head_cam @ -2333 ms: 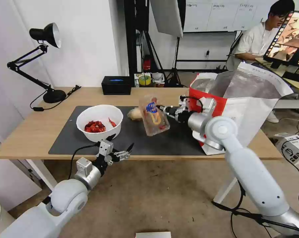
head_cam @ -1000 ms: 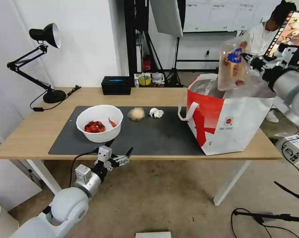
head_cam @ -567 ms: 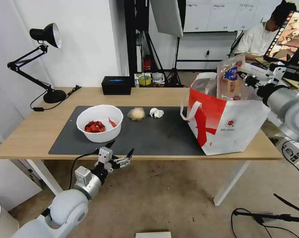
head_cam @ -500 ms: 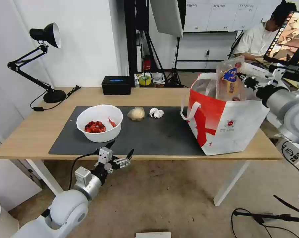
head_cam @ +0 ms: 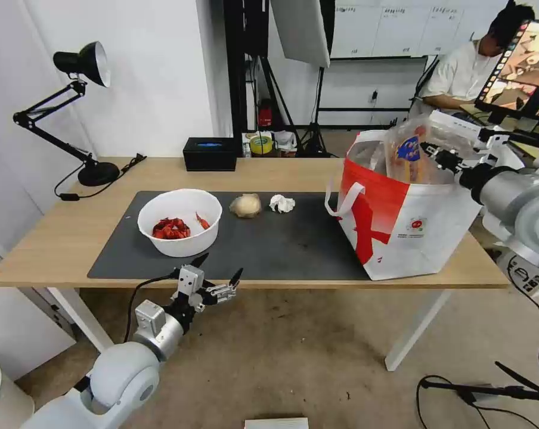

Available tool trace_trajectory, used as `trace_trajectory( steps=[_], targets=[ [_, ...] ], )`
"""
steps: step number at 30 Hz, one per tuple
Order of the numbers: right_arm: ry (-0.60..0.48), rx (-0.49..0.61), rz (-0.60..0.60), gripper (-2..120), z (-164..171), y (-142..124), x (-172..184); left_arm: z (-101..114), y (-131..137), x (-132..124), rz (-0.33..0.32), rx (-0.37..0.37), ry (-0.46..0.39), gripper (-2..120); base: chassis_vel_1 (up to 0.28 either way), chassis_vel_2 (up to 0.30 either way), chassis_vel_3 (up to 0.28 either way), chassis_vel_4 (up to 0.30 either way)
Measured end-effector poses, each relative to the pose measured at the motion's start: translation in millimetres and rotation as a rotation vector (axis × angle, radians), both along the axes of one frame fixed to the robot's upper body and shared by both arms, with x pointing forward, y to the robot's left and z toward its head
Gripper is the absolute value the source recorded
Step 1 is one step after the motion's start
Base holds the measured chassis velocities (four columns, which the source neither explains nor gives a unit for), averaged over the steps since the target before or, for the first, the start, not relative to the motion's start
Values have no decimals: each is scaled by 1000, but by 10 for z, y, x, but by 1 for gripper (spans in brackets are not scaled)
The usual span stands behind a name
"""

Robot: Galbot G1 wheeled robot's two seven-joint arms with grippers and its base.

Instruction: Pick up the trash from the table and place it into the takeout bag.

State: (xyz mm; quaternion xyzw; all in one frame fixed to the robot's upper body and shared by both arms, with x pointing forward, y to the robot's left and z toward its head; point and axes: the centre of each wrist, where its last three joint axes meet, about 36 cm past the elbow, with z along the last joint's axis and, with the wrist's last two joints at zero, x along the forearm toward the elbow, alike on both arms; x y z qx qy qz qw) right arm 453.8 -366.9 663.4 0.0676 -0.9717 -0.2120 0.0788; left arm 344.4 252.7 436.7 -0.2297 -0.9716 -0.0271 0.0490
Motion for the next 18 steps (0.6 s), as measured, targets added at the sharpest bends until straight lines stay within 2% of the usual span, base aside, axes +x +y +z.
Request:
trace_trajectory(
  steps=[2, 3, 4, 6, 7, 10, 11, 14, 18],
  targets=[
    [-1, 0, 1, 31, 8, 0, 1, 1, 1, 1, 0, 0, 0, 100, 0, 0, 0, 0],
    [-2, 0, 3, 37, 14, 1, 3, -1, 5, 4, 2, 1, 0, 100, 0, 0, 0, 0],
    [-2, 0, 3, 37, 14, 1, 3, -1, 5, 4, 2, 1, 0, 100, 0, 0, 0, 0],
    [-2, -1, 9, 49, 13, 2, 7, 2, 11, 11, 3, 2, -2, 100, 0, 0, 0, 0],
    [-2, -1, 9, 49, 13, 2, 7, 2, 11, 11, 3, 2, -2, 100, 0, 0, 0, 0],
    [-9, -2, 25, 64, 18, 6, 10, 12, 21, 33, 4, 4, -6, 100, 0, 0, 0, 0],
    [-9, -2, 25, 64, 18, 6, 10, 12, 21, 33, 4, 4, -6, 100, 0, 0, 0, 0],
    [-40, -2, 59, 79, 51, 17, 17, 19, 28, 45, 6, 4, -9, 100, 0, 0, 0, 0],
    [-102, -12, 98, 87, 71, 52, 9, 21, 35, 49, 9, 3, -11, 100, 0, 0, 0, 0]
  ],
)
